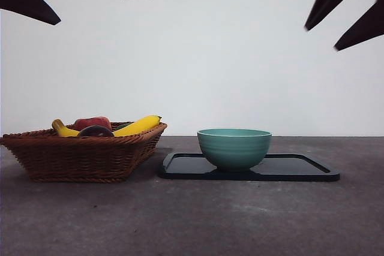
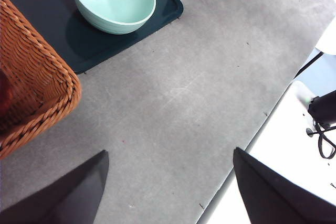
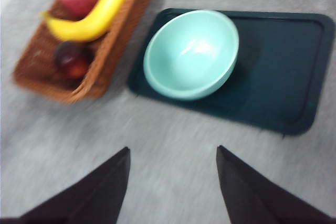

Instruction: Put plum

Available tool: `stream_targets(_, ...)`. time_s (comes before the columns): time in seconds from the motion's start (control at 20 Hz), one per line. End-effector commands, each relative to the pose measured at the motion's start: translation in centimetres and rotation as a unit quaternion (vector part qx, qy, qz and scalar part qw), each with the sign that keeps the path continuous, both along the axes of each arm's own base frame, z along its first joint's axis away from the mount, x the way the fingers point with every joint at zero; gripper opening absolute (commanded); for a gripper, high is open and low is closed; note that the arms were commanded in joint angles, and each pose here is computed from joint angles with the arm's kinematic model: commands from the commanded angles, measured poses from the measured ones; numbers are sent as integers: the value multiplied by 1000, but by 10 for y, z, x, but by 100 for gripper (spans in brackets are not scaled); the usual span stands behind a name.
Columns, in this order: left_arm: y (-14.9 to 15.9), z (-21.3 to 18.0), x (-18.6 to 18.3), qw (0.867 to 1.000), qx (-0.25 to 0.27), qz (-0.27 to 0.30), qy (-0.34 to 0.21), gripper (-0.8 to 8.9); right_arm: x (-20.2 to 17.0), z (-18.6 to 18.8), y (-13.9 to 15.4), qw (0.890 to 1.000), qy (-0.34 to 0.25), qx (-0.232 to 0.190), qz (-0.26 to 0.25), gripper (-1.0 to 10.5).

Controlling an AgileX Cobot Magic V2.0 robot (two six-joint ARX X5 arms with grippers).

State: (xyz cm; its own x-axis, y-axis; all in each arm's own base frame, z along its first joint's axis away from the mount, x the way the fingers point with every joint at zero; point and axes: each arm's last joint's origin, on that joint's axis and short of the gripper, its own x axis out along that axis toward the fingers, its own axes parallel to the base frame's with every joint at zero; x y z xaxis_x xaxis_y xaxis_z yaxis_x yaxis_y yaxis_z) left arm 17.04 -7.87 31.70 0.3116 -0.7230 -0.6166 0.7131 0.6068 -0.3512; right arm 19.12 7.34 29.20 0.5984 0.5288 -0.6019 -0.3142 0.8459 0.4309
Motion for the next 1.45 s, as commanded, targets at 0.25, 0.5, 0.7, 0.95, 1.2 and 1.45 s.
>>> stream_targets(0.25, -1, 5, 1, 1000, -3, -13, -17, 374, 85, -6, 22, 998, 41, -37, 2, 263)
stream_targets(0.5, -1, 5, 1, 1000, -3, -12, -17, 374, 134, -28, 36, 995, 65, -74, -3, 263)
stream_targets(0.7, -1, 5, 1, 1000, -3, -12, -16, 374, 156, -53, 43, 992, 82, -94, -4, 262)
stream_targets(0.95, -1, 5, 1, 1000, -3, -12, -17, 374, 170, -83, 48, 990, 101, -100, -1, 262)
stream_targets(1.2, -1, 5, 1, 1000, -3, -12, -17, 374, 173, -99, 57, 988, 112, -106, 9, 121)
stream_targets(1.45, -1, 5, 1, 1000, -2, -12, -15, 374, 177, -98, 57, 990, 97, -101, 6, 8)
